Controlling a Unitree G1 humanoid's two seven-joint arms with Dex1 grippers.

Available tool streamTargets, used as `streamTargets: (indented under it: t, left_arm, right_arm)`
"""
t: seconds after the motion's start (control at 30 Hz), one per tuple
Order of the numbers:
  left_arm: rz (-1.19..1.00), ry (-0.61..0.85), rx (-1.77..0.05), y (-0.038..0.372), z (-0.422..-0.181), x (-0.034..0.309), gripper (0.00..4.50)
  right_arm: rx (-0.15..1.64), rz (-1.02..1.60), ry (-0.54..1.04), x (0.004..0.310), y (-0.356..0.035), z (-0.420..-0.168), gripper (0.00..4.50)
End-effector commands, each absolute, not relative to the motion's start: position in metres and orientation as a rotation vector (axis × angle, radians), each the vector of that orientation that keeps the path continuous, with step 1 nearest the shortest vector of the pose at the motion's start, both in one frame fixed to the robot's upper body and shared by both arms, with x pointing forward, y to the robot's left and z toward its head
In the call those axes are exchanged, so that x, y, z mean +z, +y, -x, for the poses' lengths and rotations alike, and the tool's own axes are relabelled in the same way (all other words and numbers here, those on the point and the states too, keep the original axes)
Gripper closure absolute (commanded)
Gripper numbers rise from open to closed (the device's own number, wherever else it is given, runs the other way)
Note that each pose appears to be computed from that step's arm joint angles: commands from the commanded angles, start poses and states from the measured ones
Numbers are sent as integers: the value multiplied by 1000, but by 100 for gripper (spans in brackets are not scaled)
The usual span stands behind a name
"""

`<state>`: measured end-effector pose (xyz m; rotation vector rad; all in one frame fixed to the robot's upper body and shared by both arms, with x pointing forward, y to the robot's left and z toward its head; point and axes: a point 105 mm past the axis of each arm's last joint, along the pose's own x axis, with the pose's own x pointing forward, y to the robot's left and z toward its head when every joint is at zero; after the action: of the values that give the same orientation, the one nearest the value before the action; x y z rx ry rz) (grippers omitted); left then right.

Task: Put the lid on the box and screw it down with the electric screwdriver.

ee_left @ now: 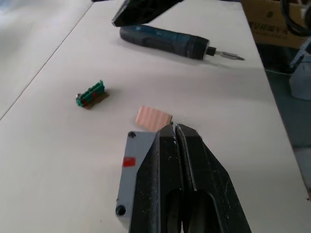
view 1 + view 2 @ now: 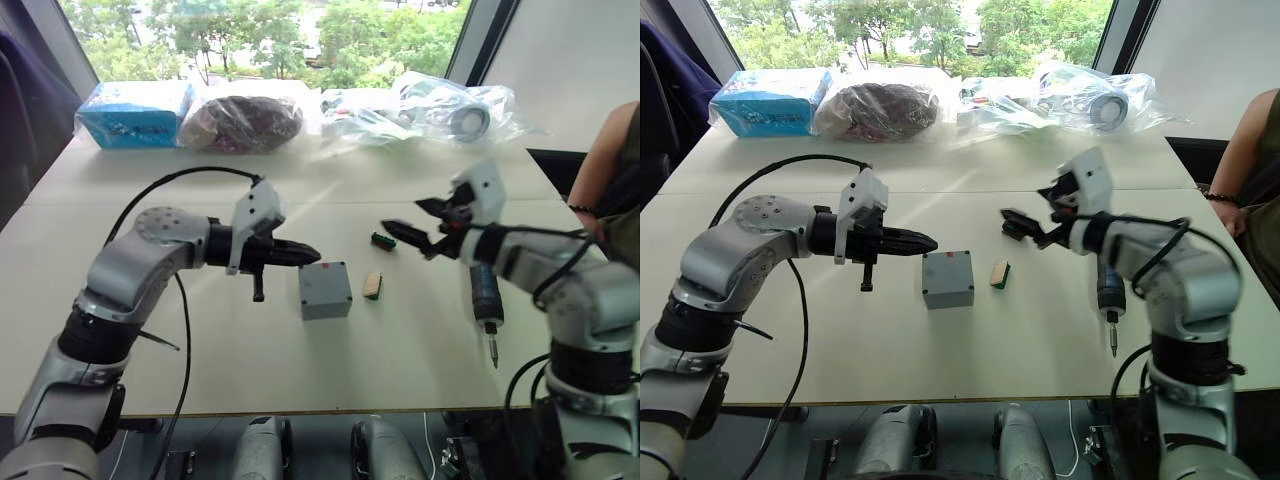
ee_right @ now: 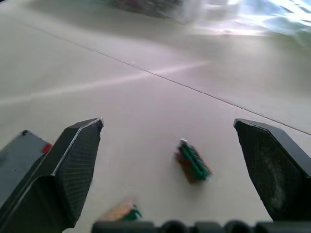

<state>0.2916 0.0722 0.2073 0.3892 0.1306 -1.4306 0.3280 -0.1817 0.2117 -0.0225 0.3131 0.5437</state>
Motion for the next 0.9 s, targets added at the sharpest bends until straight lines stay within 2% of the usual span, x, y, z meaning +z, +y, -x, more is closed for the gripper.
streamTargets:
  t: [0.03,0.17,0.33,0.6,0.9]
  left_arm:
    - [-466,69,-1556,58,-277,212,450]
    - [-519,39,-1652,48,-268,210,450]
    - [-523,12,-1689,38,-265,204,450]
    - [-506,-5,-1637,34,-265,199,450]
    - [-486,26,-1587,43,-260,195,450]
  right_arm:
    - [449,-65,442,220,-215,-321,2]
    - [366,-21,720,195,-260,-298,2]
    - [263,-56,915,166,-288,-285,2]
    - [287,-147,987,157,-285,-290,2]
    - [304,-136,1086,136,-277,-294,2]
